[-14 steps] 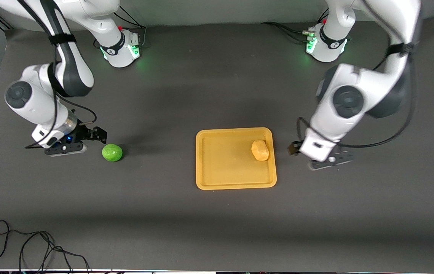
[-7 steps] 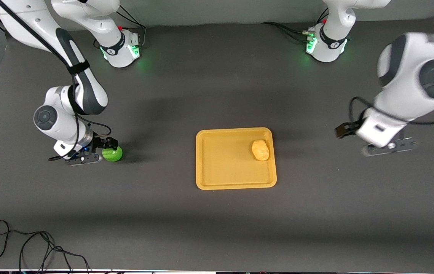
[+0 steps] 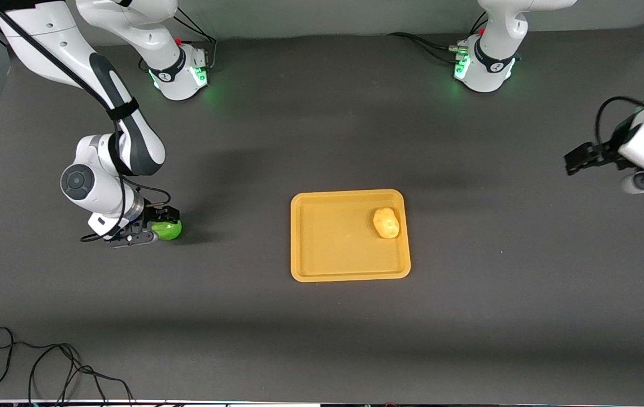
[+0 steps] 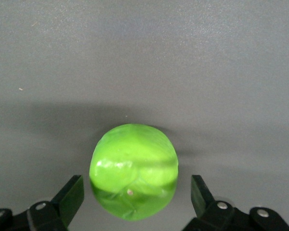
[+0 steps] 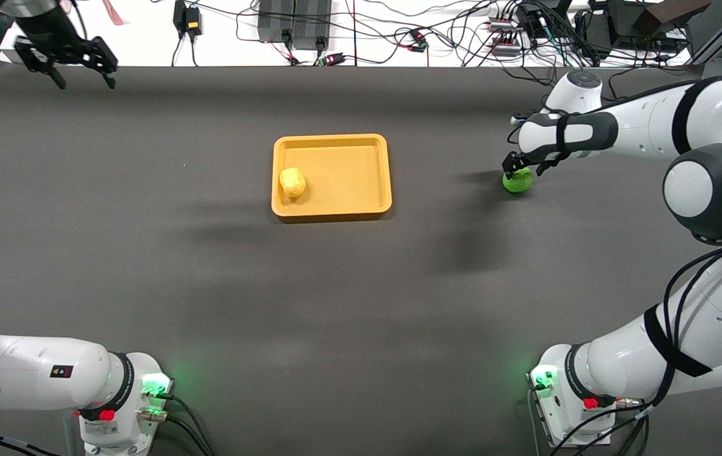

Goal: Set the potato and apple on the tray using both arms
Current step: 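Lift the green apple with the right gripper and carry it to the tray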

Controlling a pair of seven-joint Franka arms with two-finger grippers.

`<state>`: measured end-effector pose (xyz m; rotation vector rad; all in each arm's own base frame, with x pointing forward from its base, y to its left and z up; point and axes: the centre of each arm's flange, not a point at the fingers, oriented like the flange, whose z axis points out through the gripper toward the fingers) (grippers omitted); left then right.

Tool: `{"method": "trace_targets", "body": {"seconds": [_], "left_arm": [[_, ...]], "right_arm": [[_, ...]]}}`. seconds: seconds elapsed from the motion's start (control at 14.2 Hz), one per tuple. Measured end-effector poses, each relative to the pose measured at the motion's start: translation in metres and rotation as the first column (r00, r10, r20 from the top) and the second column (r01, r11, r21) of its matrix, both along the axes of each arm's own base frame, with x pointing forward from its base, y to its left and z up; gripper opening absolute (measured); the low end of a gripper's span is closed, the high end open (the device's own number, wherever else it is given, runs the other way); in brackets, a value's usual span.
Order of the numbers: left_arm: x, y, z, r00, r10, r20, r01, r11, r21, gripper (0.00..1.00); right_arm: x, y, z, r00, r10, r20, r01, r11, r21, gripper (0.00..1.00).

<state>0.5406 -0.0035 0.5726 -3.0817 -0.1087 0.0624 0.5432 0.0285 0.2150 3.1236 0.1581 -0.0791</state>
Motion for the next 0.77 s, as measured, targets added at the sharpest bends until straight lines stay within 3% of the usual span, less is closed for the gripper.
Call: {"method": "trace_targets", "body": {"seconds": [0.42,0.56,0.63,0.77], "left_arm": [[-0.009,0.010,0.012,1.000,-0.002,0.007,0.002,1.000,-0.003,1.00],[-0.009,0.010,0.010,1.000,-0.001,0.003,0.001,1.000,-0.003,1.00],[-0.009,0.011,0.009,1.000,-0.001,0.000,0.001,1.000,-0.003,1.00],[-0.010,0.011,0.007,1.000,-0.006,-0.006,0.006,1.000,-0.004,1.00]], "right_arm": [[-0.002,0.000,-0.025,1.000,-0.002,-0.013,0.002,1.000,-0.003,0.97],[-0.002,-0.001,-0.025,1.000,-0.008,-0.013,0.008,1.000,-0.004,0.91],[-0.001,-0.001,-0.024,1.000,-0.018,-0.010,0.018,1.000,-0.004,0.81],[0.005,0.000,-0.016,1.000,-0.030,-0.008,0.030,1.000,-0.004,0.80]]}}
